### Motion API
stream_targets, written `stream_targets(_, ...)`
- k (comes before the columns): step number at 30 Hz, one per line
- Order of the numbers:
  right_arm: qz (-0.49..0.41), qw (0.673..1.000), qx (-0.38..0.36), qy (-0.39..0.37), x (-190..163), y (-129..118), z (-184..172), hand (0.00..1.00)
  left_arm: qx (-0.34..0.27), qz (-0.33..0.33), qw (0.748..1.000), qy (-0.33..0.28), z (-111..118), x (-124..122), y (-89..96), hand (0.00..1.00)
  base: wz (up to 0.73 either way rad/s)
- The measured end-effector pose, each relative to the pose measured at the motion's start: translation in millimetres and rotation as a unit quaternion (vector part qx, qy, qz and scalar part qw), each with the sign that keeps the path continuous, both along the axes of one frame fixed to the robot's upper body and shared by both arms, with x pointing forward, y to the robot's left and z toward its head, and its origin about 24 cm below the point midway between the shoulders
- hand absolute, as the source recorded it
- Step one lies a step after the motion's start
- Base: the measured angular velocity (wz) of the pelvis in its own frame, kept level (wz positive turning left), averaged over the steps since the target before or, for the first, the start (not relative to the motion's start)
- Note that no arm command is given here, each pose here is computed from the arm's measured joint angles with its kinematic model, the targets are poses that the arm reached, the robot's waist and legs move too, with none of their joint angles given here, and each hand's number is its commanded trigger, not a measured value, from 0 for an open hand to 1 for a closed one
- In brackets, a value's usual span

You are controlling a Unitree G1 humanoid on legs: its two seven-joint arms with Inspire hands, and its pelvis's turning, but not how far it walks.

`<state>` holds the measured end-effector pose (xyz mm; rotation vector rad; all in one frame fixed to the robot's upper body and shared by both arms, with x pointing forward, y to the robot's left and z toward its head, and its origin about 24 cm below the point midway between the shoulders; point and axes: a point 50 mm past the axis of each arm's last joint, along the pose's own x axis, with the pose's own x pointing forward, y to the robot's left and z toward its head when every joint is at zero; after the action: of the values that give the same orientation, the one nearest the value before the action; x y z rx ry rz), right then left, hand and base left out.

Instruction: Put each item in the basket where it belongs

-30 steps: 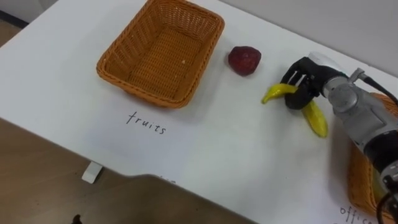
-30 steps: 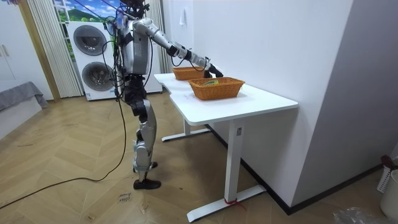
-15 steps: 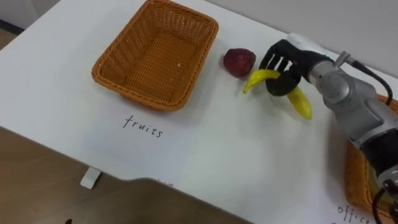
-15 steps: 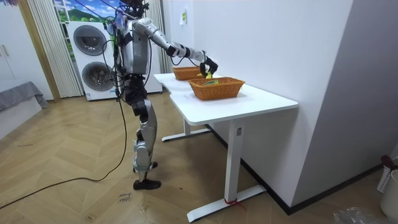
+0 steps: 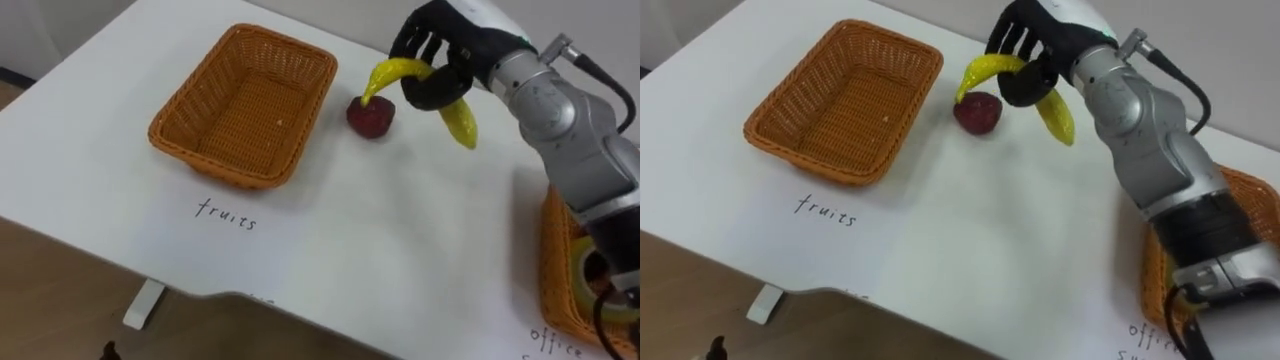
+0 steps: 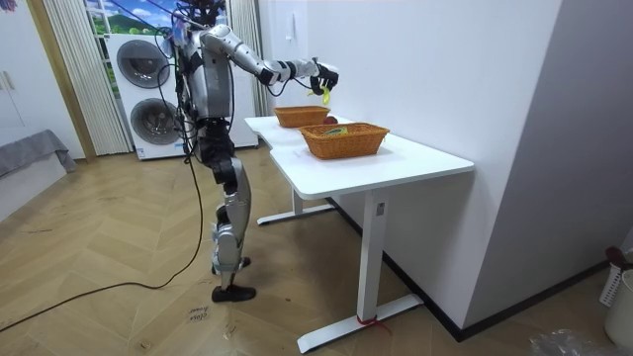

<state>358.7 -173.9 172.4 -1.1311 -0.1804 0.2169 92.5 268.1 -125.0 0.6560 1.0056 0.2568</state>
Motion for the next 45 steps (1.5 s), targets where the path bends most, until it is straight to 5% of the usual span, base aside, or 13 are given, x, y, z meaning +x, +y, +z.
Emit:
stream_targets(20,0.043,0.996,-0.014,-0.079,-15.8,20.4,44.5,1.00,0.013,0.014,1.000,-0.003,-0.2,-3.9,0.9,0.00,0.00)
stream_targets(45,0.092,0.991,-0.093,-0.040,-16.0,68.6,3.8,1.00,0.042,-0.061,0.997,0.021,0.8,-3.6,-2.3,0.00,0.09)
